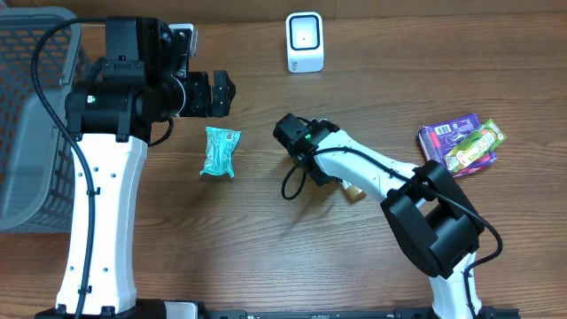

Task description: Scan the item barcode

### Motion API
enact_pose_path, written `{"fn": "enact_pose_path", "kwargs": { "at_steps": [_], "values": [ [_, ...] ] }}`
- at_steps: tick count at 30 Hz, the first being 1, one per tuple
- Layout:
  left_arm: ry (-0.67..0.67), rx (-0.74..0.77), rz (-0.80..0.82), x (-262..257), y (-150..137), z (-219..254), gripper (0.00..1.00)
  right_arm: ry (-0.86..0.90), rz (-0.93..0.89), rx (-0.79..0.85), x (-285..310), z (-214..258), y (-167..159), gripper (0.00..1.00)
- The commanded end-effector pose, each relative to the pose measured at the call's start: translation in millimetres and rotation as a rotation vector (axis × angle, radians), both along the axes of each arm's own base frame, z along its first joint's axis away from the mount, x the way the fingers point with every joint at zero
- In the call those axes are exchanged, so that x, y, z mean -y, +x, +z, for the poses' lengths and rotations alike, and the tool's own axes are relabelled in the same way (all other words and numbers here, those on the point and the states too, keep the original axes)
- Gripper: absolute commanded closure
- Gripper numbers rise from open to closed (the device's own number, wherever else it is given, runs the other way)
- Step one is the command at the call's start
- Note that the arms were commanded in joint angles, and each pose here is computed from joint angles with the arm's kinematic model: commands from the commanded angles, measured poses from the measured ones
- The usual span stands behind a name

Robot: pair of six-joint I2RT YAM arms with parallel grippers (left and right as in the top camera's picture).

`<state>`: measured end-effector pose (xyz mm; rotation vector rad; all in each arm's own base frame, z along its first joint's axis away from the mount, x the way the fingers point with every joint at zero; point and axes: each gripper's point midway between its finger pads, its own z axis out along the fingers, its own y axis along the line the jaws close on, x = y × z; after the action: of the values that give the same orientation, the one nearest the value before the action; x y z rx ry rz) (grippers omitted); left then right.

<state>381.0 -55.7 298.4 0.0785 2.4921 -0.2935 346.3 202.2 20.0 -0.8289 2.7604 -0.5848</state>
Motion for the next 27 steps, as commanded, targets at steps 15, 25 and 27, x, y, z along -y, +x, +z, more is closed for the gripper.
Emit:
{"fn": "enact_pose_path", "kwargs": {
  "at_steps": [15,25,27],
  "values": [
    [-0.012,0.003,0.007,1,2,2,0.00,1.091,-0.032,-0.444,-83,64,-5,0.92],
    [-0.012,0.002,0.007,1,2,2,0.00,1.068,-0.134,-0.448,-56,33,-2,0.60],
    [-0.012,0.002,0.007,1,2,2,0.00,1.029,-0.159,-0.430,-50,26,1,0.60]
  ]
}}
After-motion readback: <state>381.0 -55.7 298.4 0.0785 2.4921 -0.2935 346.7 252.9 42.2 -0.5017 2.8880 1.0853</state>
